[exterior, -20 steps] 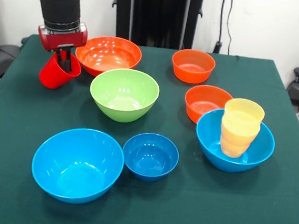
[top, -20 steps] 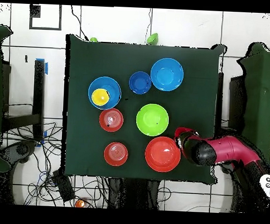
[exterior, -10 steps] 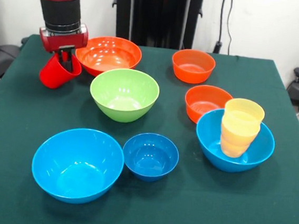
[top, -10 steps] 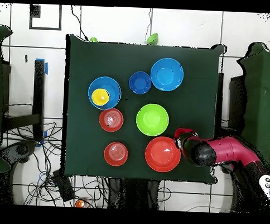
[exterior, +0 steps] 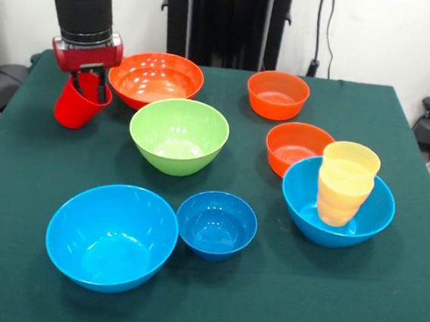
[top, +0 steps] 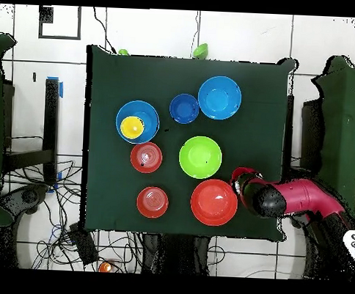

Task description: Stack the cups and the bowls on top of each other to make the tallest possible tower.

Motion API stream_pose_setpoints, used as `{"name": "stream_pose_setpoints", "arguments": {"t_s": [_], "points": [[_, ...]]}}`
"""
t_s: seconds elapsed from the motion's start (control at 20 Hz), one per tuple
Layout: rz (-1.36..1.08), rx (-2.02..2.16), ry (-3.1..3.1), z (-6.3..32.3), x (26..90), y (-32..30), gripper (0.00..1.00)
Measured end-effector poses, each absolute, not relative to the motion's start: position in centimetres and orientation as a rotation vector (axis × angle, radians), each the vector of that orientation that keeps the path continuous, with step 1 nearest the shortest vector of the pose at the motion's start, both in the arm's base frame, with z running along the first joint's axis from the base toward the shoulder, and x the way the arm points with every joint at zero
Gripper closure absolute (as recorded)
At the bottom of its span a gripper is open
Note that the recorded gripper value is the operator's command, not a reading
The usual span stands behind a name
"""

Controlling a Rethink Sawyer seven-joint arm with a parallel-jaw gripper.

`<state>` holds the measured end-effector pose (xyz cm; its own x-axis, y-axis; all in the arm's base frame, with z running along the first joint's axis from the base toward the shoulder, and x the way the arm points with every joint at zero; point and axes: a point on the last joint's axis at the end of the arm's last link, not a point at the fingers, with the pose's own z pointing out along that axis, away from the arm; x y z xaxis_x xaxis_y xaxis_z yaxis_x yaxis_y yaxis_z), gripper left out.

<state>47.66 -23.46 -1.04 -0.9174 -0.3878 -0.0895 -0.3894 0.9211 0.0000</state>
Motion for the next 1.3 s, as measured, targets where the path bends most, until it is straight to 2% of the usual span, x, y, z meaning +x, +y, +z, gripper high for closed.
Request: {"name": "stream_pose_setpoints", "arguments": {"t_s": [1.3], "points": [[-0.047,-0.585,2.976,-0.1,49.2,-25.5,0.00]]}}
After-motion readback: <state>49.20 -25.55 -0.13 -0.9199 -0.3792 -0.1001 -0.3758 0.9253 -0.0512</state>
